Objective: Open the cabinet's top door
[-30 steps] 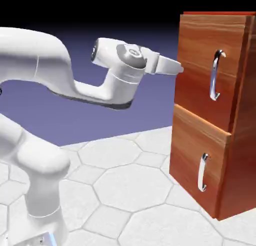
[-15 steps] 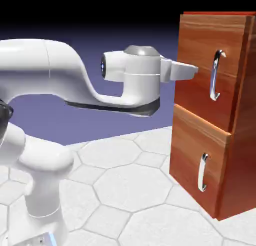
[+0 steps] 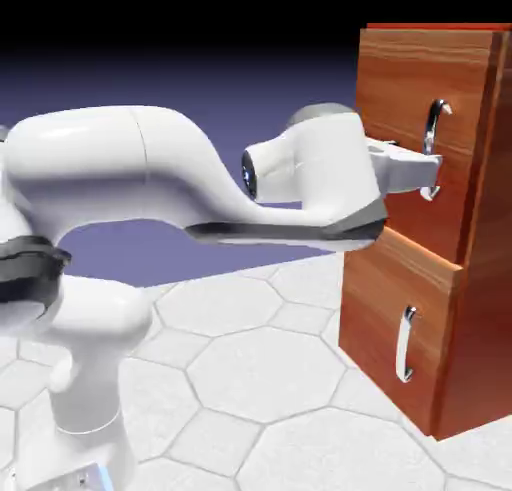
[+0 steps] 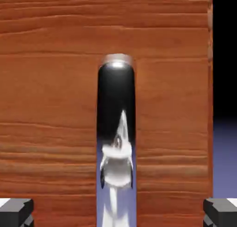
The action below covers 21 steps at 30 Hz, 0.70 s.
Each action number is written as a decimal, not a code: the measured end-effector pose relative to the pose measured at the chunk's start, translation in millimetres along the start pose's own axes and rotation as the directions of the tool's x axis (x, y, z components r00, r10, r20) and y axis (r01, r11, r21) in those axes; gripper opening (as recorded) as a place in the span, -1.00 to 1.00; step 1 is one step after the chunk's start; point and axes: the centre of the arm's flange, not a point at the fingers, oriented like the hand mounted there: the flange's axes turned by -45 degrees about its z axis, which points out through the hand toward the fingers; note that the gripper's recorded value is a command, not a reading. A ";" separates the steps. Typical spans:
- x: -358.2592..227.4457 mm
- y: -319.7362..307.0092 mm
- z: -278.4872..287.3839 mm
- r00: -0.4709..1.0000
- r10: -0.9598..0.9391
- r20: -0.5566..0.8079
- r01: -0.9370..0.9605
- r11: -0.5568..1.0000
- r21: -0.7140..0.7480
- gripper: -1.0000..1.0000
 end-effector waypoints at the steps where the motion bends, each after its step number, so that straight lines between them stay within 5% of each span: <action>1: 0.0 -0.6 9.6 1.000 -0.002 0.000 0.002 1.000 0.000 0.00; 2: 0.0 -0.7 11.2 1.000 -0.002 0.000 0.002 1.000 -0.001 -1.00; 21: -0.1 -57.4 -62.9 1.000 -0.003 0.000 0.003 0.953 -0.304 -1.00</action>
